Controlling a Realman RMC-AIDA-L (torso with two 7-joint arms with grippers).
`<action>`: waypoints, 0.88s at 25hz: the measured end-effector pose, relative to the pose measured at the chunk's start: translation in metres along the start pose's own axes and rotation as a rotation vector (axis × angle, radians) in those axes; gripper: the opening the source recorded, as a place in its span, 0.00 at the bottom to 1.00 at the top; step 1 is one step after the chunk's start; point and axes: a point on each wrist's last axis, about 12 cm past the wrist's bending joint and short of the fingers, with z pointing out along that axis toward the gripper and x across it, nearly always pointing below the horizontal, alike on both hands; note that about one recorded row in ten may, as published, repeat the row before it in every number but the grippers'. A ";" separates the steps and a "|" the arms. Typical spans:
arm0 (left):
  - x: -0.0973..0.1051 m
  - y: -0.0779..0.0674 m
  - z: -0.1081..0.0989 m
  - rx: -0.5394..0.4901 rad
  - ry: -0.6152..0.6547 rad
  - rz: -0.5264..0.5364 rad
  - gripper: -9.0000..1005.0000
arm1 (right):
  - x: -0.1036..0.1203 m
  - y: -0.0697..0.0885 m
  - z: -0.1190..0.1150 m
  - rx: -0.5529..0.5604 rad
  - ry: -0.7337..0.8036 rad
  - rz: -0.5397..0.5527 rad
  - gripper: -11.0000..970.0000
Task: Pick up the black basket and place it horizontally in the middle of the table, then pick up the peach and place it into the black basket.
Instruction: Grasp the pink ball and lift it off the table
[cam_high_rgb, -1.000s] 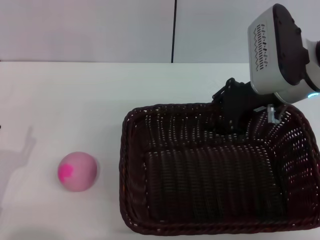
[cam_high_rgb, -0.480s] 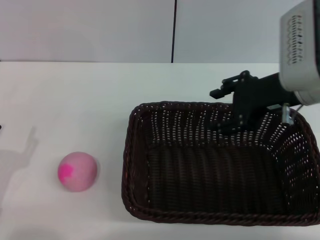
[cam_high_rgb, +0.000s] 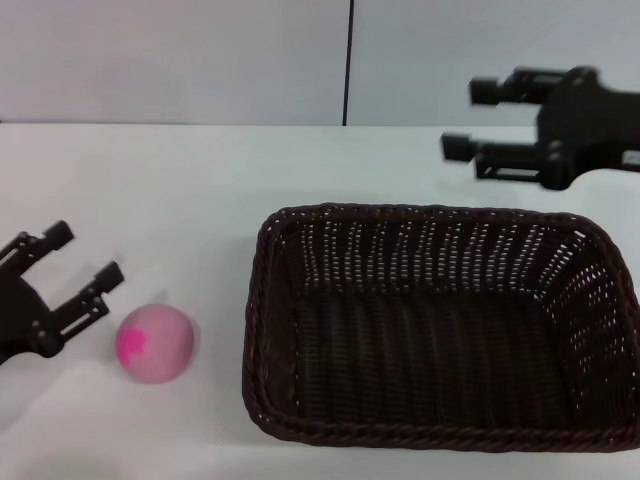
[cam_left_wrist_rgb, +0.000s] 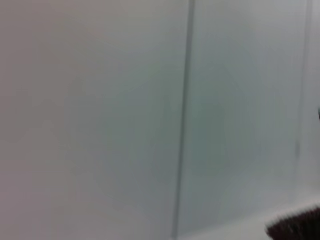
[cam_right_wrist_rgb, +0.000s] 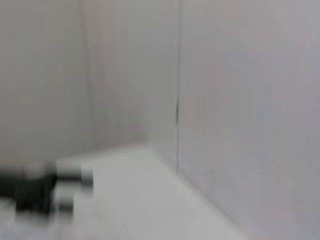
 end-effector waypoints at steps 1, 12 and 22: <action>-0.001 0.004 0.003 0.025 0.037 -0.008 0.78 | 0.009 0.001 -0.013 0.024 -0.079 0.037 0.73; -0.007 0.015 0.004 0.187 0.294 -0.054 0.78 | 0.062 0.003 -0.060 0.201 -0.366 0.211 0.72; 0.010 0.004 0.004 0.208 0.385 -0.041 0.77 | 0.080 0.003 -0.066 0.235 -0.377 0.276 0.72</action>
